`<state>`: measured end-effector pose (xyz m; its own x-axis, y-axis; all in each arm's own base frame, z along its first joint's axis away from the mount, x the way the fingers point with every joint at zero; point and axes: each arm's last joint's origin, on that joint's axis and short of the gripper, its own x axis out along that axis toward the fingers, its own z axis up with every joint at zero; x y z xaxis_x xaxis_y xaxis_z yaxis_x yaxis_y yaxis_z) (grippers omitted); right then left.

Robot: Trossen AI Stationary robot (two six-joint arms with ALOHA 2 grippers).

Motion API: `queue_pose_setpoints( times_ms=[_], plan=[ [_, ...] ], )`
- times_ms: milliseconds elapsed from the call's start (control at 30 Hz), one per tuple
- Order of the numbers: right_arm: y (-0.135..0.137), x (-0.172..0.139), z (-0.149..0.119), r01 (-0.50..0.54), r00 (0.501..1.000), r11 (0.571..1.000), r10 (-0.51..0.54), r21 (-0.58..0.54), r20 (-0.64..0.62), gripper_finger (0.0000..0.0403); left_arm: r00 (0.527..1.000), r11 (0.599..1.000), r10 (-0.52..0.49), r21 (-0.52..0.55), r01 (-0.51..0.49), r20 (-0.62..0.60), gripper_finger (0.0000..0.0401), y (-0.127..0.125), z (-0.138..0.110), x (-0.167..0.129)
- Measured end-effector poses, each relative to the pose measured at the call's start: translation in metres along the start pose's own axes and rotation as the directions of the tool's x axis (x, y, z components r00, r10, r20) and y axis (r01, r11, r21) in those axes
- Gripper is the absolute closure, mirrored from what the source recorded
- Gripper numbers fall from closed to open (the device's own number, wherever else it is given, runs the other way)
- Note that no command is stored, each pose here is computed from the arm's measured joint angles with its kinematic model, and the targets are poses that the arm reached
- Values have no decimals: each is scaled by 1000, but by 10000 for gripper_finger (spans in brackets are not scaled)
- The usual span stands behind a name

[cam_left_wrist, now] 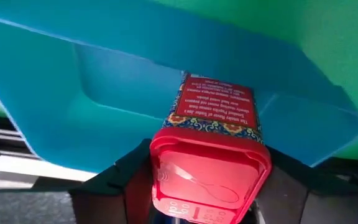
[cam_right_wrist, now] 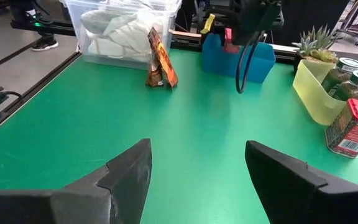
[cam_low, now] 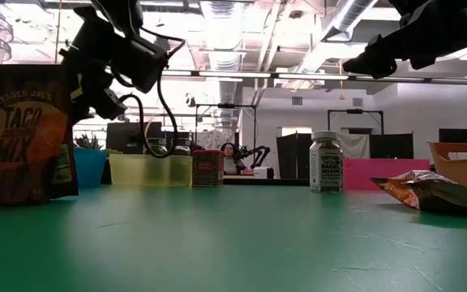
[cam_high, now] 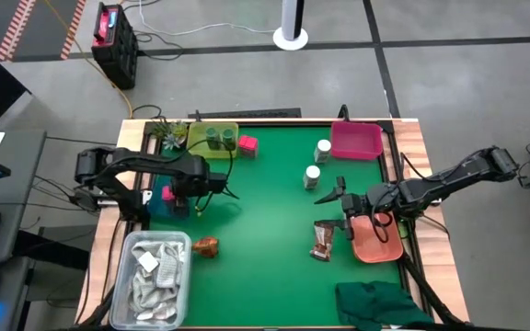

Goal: Sort spices by type
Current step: Put the bottom red seasoning can into the blue bin, then put the red seasoning can into the blue bin

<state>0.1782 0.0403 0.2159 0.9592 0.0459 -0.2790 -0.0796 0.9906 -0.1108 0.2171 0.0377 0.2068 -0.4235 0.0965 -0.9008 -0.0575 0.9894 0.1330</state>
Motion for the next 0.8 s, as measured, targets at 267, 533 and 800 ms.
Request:
queue_pose_setpoints(
  times_ms=[267,533,800],
  plan=[
    [0,0,0,1,1000,1000,-1,-3,1,117,1000,1000,19,11,-19,-1,141,-10,-1,-2],
    [0,0,0,1,1000,1000,-1,-2,0,117,997,997,38,-61,-42,-74,87,-18,-10,-10],
    [-5,1,0,26,1000,1000,-26,6,0,117,984,974,147,-189,-126,103,92,-11,-8,-50]
  ],
)
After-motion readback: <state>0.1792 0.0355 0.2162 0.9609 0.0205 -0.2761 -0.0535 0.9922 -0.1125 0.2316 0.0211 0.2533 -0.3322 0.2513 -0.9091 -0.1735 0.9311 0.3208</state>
